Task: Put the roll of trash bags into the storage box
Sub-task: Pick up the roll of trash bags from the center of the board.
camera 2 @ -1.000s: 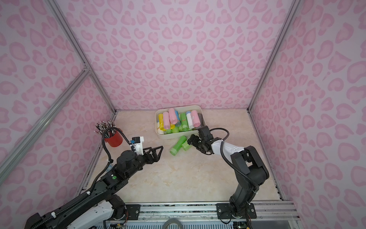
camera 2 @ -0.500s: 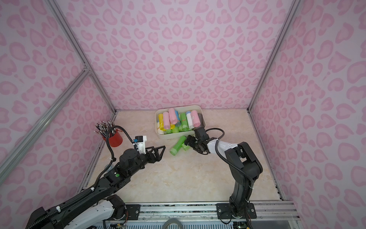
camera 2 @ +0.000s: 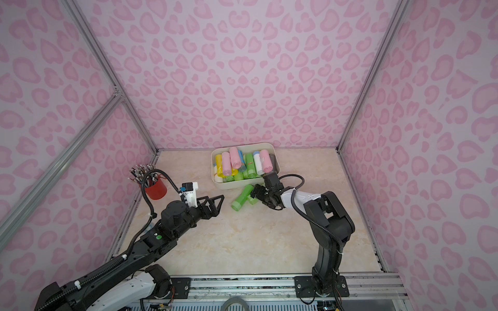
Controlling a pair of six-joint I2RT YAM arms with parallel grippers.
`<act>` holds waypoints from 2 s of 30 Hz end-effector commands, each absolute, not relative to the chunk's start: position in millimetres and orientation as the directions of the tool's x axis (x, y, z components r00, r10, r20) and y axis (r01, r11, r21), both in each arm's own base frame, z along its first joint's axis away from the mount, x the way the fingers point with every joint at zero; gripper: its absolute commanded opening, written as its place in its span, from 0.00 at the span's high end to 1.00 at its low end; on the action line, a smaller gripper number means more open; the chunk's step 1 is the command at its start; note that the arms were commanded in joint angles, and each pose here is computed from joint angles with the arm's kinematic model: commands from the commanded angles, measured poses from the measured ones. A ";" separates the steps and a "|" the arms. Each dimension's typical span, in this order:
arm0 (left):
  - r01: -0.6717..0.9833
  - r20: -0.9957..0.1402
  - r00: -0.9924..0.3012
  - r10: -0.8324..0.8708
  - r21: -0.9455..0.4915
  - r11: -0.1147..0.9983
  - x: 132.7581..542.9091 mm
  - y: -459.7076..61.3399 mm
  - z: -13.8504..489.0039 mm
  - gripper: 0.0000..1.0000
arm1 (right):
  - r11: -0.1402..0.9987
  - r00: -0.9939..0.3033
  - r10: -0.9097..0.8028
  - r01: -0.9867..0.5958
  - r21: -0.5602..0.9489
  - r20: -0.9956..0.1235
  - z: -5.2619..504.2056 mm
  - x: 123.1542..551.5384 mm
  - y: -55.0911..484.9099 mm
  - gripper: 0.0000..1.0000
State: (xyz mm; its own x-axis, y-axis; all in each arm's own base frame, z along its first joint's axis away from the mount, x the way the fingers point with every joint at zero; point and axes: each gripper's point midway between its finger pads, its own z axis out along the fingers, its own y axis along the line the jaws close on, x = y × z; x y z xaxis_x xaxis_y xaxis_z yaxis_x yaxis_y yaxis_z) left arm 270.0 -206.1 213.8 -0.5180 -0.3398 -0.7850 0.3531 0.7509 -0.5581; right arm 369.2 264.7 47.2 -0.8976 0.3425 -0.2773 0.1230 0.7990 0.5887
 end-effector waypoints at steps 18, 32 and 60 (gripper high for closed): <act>0.341 -0.795 -0.511 -0.328 -0.538 0.771 276.3 -206.1 215.4 0.01 | 0.835 -0.734 0.546 0.434 0.339 -0.404 19.4 387.7 187.1 0.42; 0.334 -0.796 -0.516 -0.317 -0.527 0.782 280.1 -207.7 212.0 0.01 | 0.849 -0.748 0.522 0.412 0.330 -0.410 44.6 377.9 179.3 0.48; 0.307 -0.791 -0.526 -0.313 -0.520 0.797 283.2 -206.0 207.0 0.01 | 0.913 -0.834 -0.155 -0.326 0.245 -0.530 162.6 412.8 271.5 0.61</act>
State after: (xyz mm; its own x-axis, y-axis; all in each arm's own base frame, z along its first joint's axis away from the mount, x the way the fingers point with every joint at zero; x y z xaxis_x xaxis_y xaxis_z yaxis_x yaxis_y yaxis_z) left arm 282.4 -206.6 203.9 -0.5311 -0.3019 -0.7917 0.3109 0.7997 -0.5135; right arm 404.4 267.8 164.0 -0.8597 -0.0621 -0.5070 -0.2463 0.9200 0.3050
